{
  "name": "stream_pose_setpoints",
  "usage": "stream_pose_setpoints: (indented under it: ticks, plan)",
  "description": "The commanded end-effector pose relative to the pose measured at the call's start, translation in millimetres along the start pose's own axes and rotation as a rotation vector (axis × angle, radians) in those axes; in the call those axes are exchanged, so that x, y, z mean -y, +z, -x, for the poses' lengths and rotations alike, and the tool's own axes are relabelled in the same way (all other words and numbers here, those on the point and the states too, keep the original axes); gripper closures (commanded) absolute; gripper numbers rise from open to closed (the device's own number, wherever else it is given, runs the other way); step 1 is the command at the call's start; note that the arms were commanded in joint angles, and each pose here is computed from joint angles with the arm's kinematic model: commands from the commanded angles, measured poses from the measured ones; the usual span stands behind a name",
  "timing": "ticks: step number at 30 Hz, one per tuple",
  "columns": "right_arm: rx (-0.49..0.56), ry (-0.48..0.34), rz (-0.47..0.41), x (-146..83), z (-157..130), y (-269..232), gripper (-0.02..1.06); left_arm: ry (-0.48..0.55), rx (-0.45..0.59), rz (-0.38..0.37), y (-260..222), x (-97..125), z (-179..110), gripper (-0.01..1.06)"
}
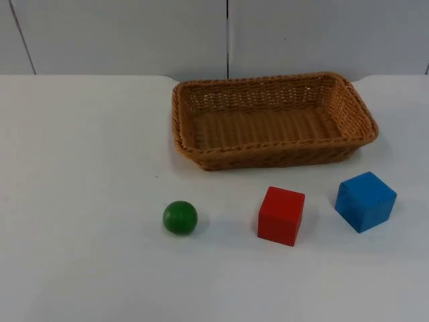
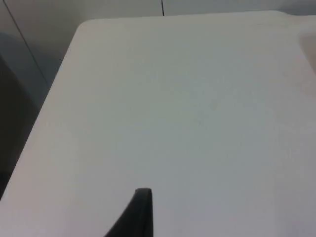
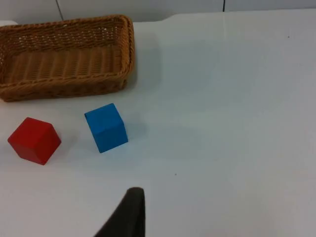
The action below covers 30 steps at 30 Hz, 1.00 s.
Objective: Place all geometric objects except the red cube into the basket.
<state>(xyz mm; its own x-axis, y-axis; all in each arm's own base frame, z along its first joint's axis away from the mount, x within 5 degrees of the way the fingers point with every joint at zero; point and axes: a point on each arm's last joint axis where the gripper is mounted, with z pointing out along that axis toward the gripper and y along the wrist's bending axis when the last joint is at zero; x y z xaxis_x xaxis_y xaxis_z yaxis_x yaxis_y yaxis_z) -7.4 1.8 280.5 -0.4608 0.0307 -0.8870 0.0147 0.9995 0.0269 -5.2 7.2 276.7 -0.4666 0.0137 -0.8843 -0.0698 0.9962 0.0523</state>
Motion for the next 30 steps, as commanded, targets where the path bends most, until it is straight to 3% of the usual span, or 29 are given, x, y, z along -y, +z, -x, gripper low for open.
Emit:
stream_pose_setpoints:
  ticks: [1, 3, 13, 16, 17, 19, 20, 21, 24, 30]
  plan:
    - [0.009, -0.001, -0.017, 1, 0, 0, 0.01, 0.008, -0.002, 0.025, 1, -2, -1, 0.00]
    - [0.009, -0.007, -0.023, 2, 0, 0, 0.01, 0.050, 0.010, 0.070, 0, -6, 0, 0.00]
    - [0.002, -0.004, -0.010, 0, 8, -2, 0.01, 0.003, 0.006, 0.069, 1, -6, 4, 0.00]
    - [0.032, -0.022, -0.048, 3, 52, 1, 0.01, -0.015, 0.074, 0.068, 10, -6, 37, 0.00]
    - [0.032, -0.022, -0.048, 3, 52, 1, 0.01, -0.015, 0.074, 0.068, 10, -6, 37, 0.00]
    - [0.068, -0.054, -0.101, 7, 96, 12, 0.01, -0.089, 0.129, 0.072, 24, -6, 79, 0.00]
    - [0.078, -0.060, -0.111, 8, 116, 20, 0.01, -0.087, 0.126, 0.067, 33, -5, 98, 0.00]
    - [0.078, -0.060, -0.111, 8, 116, 20, 0.01, -0.087, 0.126, 0.067, 33, -5, 98, 0.00]
    - [0.107, -0.069, -0.103, 7, 162, 48, 0.01, -0.088, 0.094, 0.051, 57, -3, 150, 0.00]
    - [0.124, -0.086, -0.096, 6, 202, 95, 0.01, -0.106, 0.112, 0.029, 89, 1, 217, 0.00]
